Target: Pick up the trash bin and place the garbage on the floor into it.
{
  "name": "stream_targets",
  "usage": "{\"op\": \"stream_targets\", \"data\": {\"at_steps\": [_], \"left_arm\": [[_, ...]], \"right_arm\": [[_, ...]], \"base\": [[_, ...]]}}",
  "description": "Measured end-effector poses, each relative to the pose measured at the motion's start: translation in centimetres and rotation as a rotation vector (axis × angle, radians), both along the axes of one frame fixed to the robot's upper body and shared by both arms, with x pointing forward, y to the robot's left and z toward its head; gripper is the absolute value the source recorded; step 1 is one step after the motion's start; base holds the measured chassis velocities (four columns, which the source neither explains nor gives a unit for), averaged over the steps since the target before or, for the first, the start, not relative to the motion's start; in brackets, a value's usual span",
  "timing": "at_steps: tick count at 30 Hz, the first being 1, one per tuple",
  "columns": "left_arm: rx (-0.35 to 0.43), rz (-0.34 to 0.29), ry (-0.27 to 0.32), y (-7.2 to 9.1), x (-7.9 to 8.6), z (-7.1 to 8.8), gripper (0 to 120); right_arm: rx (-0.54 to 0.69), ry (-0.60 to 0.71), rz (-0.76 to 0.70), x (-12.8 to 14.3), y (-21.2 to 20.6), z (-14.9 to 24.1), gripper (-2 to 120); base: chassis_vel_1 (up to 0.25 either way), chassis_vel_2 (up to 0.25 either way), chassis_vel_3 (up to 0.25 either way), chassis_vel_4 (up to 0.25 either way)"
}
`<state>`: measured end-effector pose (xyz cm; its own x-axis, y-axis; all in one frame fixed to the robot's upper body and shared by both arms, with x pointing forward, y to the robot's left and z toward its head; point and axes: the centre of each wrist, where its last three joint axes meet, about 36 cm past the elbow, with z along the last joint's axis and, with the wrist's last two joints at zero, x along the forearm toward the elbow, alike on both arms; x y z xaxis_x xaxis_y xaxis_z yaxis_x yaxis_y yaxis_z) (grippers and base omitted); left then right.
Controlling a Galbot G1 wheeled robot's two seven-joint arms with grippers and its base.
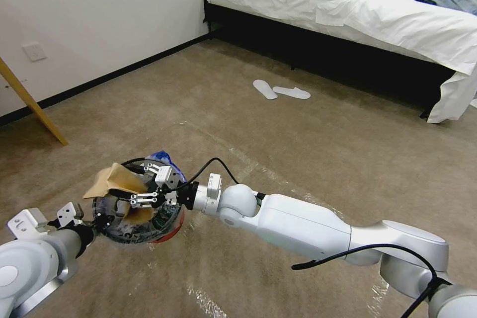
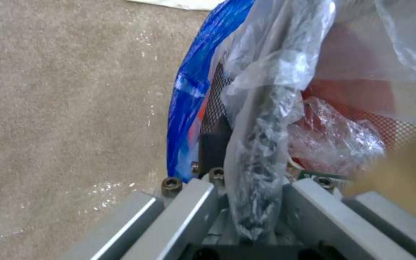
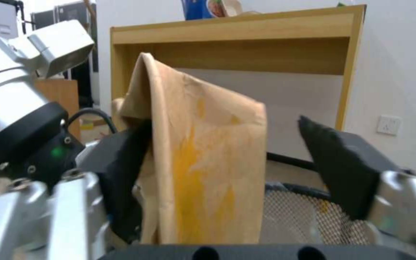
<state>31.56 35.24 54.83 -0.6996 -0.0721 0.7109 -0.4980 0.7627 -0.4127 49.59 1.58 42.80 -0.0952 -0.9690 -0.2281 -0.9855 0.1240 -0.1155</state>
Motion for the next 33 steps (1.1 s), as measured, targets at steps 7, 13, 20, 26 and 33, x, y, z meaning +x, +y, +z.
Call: {"op": "stream_targets", "data": {"at_steps": [7,13,20,26,33], "left_arm": [[0.0,0.007,0.0,0.2,0.1,0.0,0],[0.0,0.019,0.002,0.6,0.4,0.0,0],[-0.002,0.023,0.003,0.8,0.6,0.2,0],[-0.004,0.022,0.003,0.7,0.6,0.2,0],[-0.006,0.018,0.003,0.5,0.6,0.1,0]], "right_arm": [[0.0,-0.02,-0.009,0.2,-0.6,0.0,99],[0.001,-0.03,-0.016,0.5,-1.1,0.3,100],[0.0,-0.054,-0.022,1.3,-1.6,1.1,100],[-0.04,-0.064,-0.003,2.5,-1.9,1.1,100],[-0.074,-0.078,0.014,3.8,-1.5,1.7,100]], "base": [[0.0,0.0,0.0,0.0],[0.0,0.0,0.0,0.0],[0.0,0.0,0.0,0.0],[0.0,0.0,0.0,0.0],[0.0,0.0,0.0,0.0]]}}
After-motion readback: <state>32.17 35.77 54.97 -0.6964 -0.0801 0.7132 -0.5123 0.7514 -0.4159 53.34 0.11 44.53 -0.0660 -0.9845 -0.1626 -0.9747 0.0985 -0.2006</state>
